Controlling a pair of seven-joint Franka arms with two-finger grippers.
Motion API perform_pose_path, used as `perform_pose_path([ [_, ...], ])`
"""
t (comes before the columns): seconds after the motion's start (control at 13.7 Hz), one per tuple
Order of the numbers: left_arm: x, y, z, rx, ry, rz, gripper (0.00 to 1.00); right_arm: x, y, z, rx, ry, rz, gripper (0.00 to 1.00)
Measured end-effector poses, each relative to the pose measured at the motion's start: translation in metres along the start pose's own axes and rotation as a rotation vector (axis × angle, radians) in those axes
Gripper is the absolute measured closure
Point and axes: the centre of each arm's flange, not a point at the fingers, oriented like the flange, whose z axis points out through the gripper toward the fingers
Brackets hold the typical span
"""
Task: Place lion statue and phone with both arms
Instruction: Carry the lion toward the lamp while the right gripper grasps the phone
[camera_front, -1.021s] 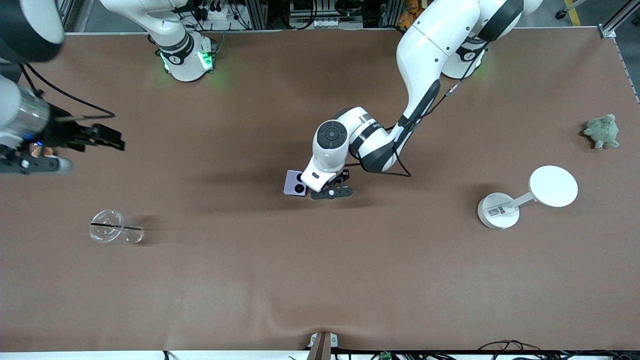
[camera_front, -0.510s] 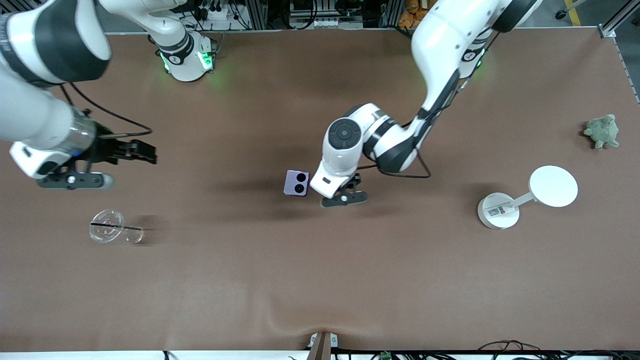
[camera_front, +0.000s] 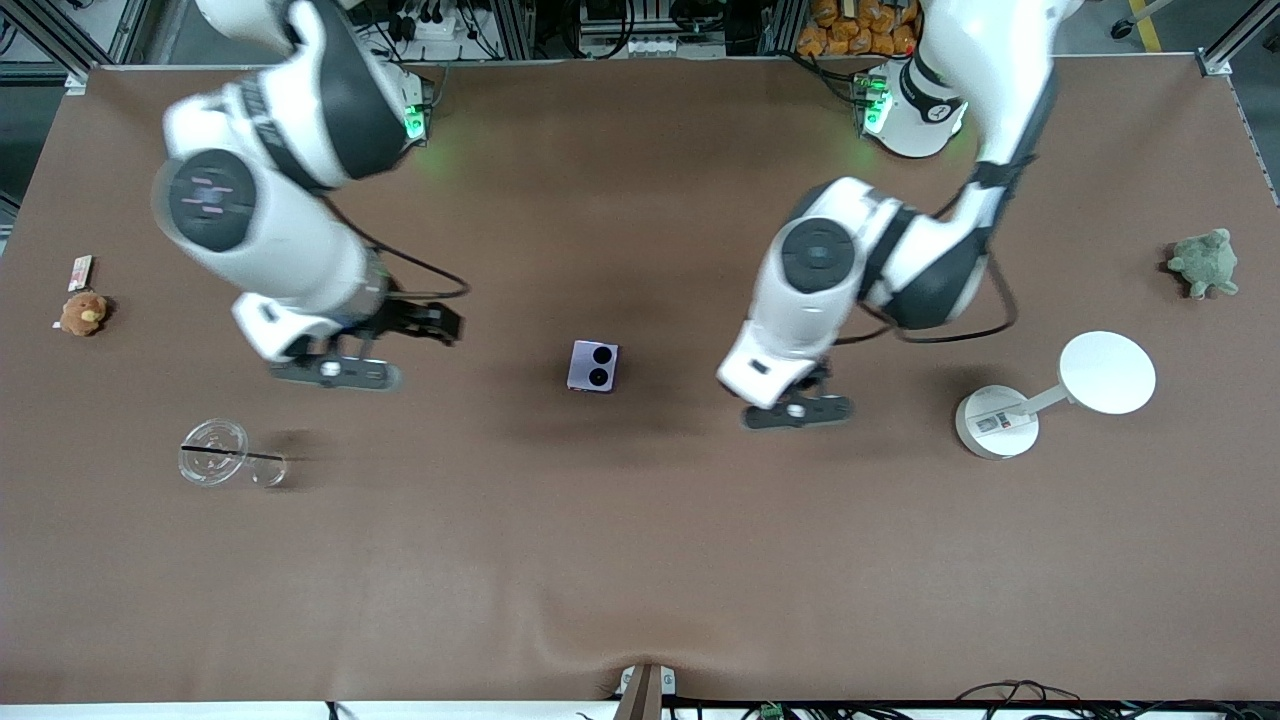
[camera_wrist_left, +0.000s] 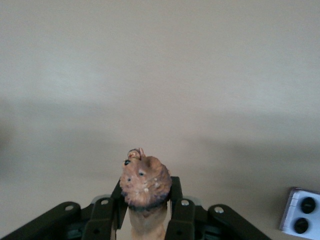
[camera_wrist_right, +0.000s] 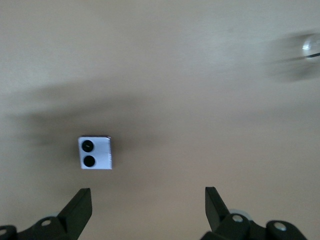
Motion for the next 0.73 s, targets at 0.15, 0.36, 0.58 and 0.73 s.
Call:
perform_pose_path([
  [0.15,0.011,-0.049,-0.001,0.020,-0.011,0.034,0.63,0.000,-0.025,0.029,-0.006,0.002,-0.011,0.00],
  [0.36,0.018,-0.105,0.013,0.046,-0.048,0.047,0.63,0.001,-0.062,0.083,-0.003,-0.003,-0.007,0.00],
  [0.58,0.022,-0.142,0.034,0.057,-0.086,0.066,0.63,-0.006,-0.098,0.147,0.045,-0.064,0.019,0.00],
  [0.73,0.028,-0.176,0.047,0.052,-0.092,0.092,0.63,-0.005,-0.107,0.183,0.046,-0.085,0.026,0.00],
])
